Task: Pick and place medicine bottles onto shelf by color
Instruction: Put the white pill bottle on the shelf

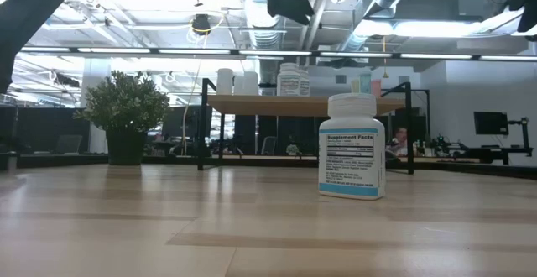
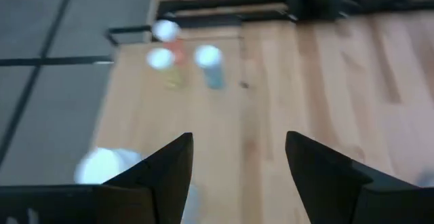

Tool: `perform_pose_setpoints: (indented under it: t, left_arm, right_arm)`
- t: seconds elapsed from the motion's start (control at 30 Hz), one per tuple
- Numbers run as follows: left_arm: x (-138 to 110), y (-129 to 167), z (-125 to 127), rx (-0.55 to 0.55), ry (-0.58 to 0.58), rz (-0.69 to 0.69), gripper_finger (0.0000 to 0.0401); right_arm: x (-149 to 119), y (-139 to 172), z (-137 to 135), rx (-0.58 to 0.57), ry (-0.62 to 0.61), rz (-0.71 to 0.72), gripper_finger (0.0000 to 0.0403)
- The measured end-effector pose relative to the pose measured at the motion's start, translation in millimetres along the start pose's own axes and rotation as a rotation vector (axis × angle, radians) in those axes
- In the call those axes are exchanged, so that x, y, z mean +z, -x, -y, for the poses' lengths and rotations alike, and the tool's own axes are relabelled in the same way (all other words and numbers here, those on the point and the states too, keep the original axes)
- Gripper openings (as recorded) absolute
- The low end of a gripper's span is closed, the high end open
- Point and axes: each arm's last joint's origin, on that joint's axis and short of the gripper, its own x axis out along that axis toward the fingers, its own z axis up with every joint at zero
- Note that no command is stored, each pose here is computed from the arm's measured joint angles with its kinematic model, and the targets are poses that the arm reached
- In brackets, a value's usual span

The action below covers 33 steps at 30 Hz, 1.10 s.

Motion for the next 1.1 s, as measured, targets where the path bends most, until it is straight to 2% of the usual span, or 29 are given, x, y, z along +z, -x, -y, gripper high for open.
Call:
perform_pose_setpoints:
  t: [0.1, 0.27, 0.47, 0.6, 0.8, 0.93, 1.03, 1.1]
  left_arm:
    - [-4.5, 2.6, 16.4, -0.053, -0.039, -0.081, 0.0222]
    - [-19.1, 6.2, 40.5, -0.153, -0.086, -0.276, 0.0222]
    - [-31.5, 13.0, 63.1, -0.207, 0.02, -0.469, 0.0222]
    - [-32.5, 12.0, 84.5, -0.248, 0.056, -0.498, 0.0222]
    - [-37.5, 19.7, 119.8, -0.321, 0.005, -0.526, 0.0222]
    - [-52.8, 32.7, 137.4, -0.337, 0.0, -0.581, 0.0222]
    - [-71.9, 48.2, 150.5, -0.335, 0.028, -0.621, 0.0222]
    - [-83.5, 58.3, 159.5, -0.335, 0.042, -0.593, 0.0222]
  right_arm:
    - [0.8, 0.0, -1.3, 0.013, 0.053, 0.009, 0.0255]
    - [11.8, -2.0, -21.0, 0.137, 0.215, 0.109, 0.0255]
    - [21.0, -17.8, -42.6, 0.107, 0.395, 0.094, 0.0255]
    - [21.6, -32.1, -57.3, 0.078, 0.483, 0.022, 0.0255]
    - [11.2, -55.6, -83.7, 0.033, 0.615, -0.086, 0.0255]
    - [-4.8, -63.2, -98.1, 0.053, 0.675, 0.001, 0.0255]
    - [-21.7, -74.9, -102.4, 0.081, 0.637, 0.083, 0.0255]
    - [-33.1, -84.4, -101.6, 0.086, 0.6, 0.091, 0.0255]
